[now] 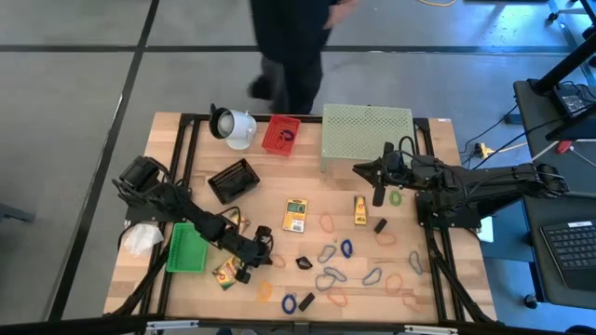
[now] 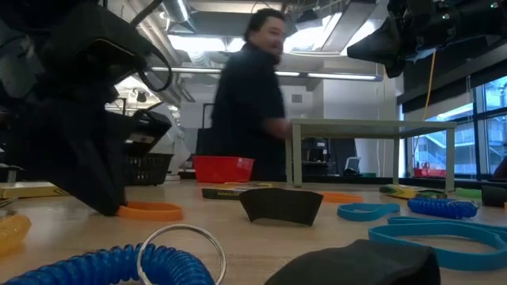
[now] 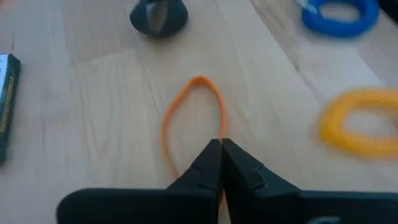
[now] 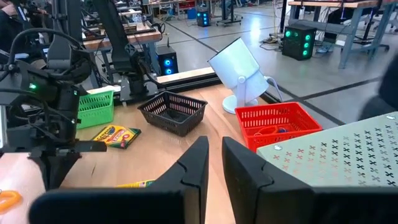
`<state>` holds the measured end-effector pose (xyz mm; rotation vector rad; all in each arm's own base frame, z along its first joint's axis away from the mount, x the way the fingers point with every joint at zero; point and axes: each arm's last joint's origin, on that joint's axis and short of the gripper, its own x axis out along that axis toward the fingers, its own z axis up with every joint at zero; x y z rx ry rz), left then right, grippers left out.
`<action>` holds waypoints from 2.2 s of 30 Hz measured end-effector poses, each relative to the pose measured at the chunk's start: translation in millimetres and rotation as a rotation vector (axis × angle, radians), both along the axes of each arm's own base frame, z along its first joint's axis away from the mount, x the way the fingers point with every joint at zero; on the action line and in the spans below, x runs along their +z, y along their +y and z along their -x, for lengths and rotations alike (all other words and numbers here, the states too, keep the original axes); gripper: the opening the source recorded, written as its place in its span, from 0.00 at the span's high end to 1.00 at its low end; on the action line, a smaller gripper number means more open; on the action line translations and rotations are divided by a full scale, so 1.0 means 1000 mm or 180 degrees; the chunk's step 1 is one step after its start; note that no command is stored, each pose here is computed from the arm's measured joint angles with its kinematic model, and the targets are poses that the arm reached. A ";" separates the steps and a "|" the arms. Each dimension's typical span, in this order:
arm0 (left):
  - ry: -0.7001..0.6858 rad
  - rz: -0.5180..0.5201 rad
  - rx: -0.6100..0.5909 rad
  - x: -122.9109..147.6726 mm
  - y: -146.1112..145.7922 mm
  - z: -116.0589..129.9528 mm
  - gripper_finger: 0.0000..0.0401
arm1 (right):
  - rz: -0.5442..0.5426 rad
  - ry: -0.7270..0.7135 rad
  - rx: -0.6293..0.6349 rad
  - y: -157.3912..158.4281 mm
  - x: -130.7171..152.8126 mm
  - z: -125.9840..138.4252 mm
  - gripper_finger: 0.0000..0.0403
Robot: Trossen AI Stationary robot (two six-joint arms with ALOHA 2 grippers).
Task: Pick & Place Office Desk Supplies
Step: Put the orange rubber band into the black bin
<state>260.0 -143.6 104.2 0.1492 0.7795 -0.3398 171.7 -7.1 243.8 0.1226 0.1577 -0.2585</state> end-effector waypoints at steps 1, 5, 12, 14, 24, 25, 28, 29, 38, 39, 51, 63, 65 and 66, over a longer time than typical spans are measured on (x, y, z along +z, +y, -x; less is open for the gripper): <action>-0.0021 -0.0035 -0.0035 0.003 0.001 0.001 0.99 | 0.0000 0.0001 0.0000 0.000 0.000 0.000 0.88; -0.0422 -0.0224 0.0012 0.027 0.003 0.000 0.99 | 0.0000 -0.0021 0.0000 0.000 0.001 0.000 0.88; -0.1349 -0.0638 0.0559 0.079 0.013 0.003 0.99 | 0.0000 -0.0044 0.0000 0.000 0.001 0.000 0.88; -0.1615 -0.0665 0.0741 0.095 0.016 0.004 0.99 | 0.0000 -0.0048 0.0001 0.000 0.001 0.000 0.88; -0.2862 -0.0597 0.0935 0.154 0.020 0.012 0.99 | 0.0011 -0.0064 0.0003 0.000 0.002 0.000 0.88; -0.2921 -0.0622 0.0930 0.157 0.020 0.012 0.99 | 0.0011 -0.0064 0.0003 0.000 0.002 0.000 0.88; -0.2955 -0.0686 0.0907 0.158 0.020 0.012 0.99 | 0.0011 -0.0064 0.0003 0.000 0.002 0.000 0.88; -0.2957 -0.0678 0.0911 0.158 0.020 0.012 0.99 | 0.0012 -0.0064 0.0003 0.000 0.002 0.000 0.88; -0.2302 0.0084 0.1243 0.137 0.020 0.012 0.99 | 0.0014 -0.0062 0.0004 0.000 0.002 0.000 0.88; -0.2152 0.0179 0.1300 0.133 0.020 0.012 0.99 | 0.0012 -0.0064 0.0005 0.000 0.002 0.000 0.88; -0.0875 -0.0128 0.2284 0.103 0.058 0.036 0.99 | 0.0009 -0.0091 0.0005 0.000 0.003 0.000 0.88; -0.0124 0.0060 0.2863 0.101 0.104 0.052 0.99 | 0.0006 -0.0089 0.0005 0.000 0.003 0.000 0.88; 0.0112 0.0397 0.2640 0.103 0.103 0.056 0.99 | 0.0000 -0.0087 0.0011 0.000 0.003 0.000 0.88; 0.0173 0.0551 0.2580 0.105 0.102 0.058 1.00 | -0.0001 -0.0087 0.0012 0.000 0.003 0.000 0.88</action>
